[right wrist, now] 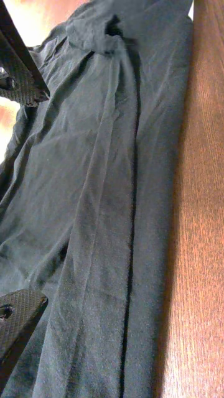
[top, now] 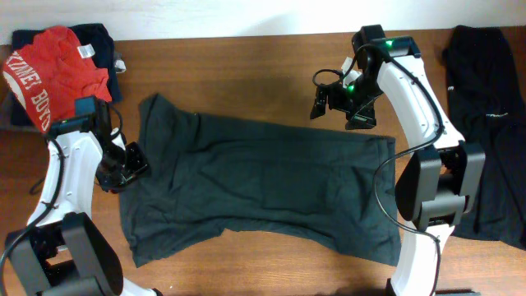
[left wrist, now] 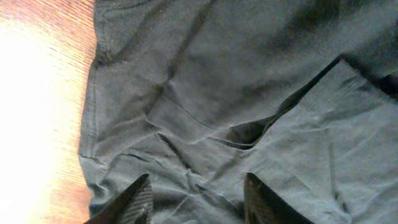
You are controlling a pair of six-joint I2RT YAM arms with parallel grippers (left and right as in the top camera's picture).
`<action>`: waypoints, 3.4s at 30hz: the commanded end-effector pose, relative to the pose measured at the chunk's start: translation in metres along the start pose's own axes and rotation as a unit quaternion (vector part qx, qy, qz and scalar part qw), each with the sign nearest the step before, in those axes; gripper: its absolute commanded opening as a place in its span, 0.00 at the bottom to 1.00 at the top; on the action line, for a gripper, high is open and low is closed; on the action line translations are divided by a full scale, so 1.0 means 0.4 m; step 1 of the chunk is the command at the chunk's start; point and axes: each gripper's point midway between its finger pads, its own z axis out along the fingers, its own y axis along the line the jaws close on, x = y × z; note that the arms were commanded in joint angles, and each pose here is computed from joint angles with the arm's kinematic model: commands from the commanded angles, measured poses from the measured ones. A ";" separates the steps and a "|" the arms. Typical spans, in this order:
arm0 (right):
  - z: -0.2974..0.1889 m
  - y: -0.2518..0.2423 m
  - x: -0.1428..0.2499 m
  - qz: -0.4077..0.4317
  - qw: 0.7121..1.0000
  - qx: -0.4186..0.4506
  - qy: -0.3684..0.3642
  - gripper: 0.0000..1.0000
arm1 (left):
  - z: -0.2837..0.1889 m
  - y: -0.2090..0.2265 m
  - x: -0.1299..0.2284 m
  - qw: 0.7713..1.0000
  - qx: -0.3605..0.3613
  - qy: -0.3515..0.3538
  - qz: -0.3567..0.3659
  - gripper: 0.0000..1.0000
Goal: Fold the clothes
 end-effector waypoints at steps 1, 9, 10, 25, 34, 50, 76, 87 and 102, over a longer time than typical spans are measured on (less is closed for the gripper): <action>-0.003 0.007 0.005 -0.005 1.000 0.000 -0.001 0.99 | -0.018 0.004 0.001 1.000 -0.001 -0.009 -0.003 0.55; -0.003 0.011 0.006 -0.005 1.000 -0.005 0.000 0.99 | -0.025 -0.103 -0.031 0.993 0.089 -0.039 0.070 0.53; -0.003 0.011 0.005 -0.004 1.000 -0.005 0.000 0.99 | -0.025 -0.124 -0.033 0.990 0.096 -0.046 0.093 0.53; -0.003 0.011 0.006 -0.004 1.000 -0.005 0.001 0.99 | 0.112 -0.254 -0.057 0.970 0.053 -0.061 0.227 0.56; -0.003 0.011 0.006 -0.005 1.000 -0.005 0.000 0.99 | 0.149 -0.250 -0.054 0.966 0.046 -0.045 0.251 0.50; -0.003 0.011 0.006 -0.005 1.000 -0.005 0.000 0.99 | 0.216 -0.240 -0.038 0.968 0.042 -0.009 0.247 0.50; -0.003 0.012 0.003 -0.006 1.000 -0.005 -0.002 0.99 | 0.151 -0.249 -0.030 0.969 0.040 0.018 0.245 0.01; -0.003 0.012 0.003 -0.006 1.000 -0.005 -0.002 0.99 | 0.143 -0.276 0.043 0.964 0.072 0.068 0.248 0.01; -0.003 0.013 -0.002 -0.007 1.000 -0.006 -0.006 0.99 | 0.138 -0.321 0.106 0.948 0.063 0.083 0.301 0.01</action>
